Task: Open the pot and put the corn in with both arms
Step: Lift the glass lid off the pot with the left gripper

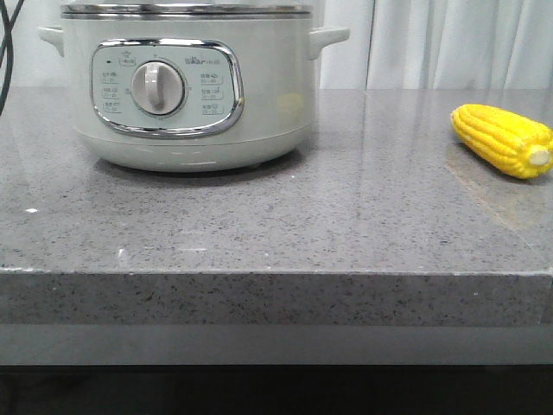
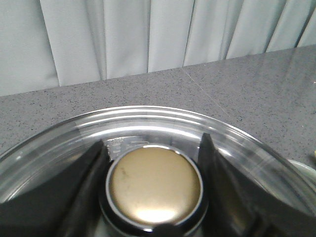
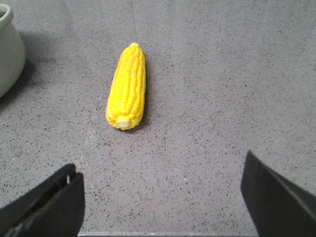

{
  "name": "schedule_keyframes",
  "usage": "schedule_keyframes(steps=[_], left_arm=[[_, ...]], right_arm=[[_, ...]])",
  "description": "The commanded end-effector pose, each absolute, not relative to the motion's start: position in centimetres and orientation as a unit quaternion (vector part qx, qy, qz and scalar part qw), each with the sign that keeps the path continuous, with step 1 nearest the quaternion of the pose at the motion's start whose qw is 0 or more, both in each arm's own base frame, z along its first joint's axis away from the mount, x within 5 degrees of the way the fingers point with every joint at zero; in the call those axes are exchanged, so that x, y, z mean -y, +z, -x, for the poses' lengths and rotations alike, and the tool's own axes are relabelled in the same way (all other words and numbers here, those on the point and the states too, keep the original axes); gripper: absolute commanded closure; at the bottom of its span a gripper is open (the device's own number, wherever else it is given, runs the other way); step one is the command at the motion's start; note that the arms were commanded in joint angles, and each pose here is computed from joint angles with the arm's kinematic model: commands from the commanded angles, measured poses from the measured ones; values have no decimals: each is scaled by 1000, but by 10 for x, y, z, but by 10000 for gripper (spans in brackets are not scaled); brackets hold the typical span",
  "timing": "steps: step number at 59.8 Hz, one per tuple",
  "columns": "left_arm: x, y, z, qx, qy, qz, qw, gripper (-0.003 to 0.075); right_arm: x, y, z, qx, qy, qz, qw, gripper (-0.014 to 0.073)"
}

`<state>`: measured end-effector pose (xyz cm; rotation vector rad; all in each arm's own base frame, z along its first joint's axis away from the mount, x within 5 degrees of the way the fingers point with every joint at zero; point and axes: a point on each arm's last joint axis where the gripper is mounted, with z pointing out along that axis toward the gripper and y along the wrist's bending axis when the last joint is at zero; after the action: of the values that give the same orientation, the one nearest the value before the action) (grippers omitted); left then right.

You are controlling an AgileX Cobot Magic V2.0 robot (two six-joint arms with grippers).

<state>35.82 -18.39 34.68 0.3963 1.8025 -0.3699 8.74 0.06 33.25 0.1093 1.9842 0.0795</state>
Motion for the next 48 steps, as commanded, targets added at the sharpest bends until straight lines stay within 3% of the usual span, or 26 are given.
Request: schedule_keyframes(steps=[1, 26, 48], left_arm=[[175, 415, -339, -691, -183, -147, 684, 500], [144, 493, -275, -650, -199, -148, 718, 501], [109, 516, -206, -671, -162, -185, 700, 501]], right_arm=[[1, 348, -91, -811, 26, -42, 583, -55], [1, 348, -91, -811, 26, -42, 583, -55], [1, 348, -91, -811, 26, -42, 583, -55]])
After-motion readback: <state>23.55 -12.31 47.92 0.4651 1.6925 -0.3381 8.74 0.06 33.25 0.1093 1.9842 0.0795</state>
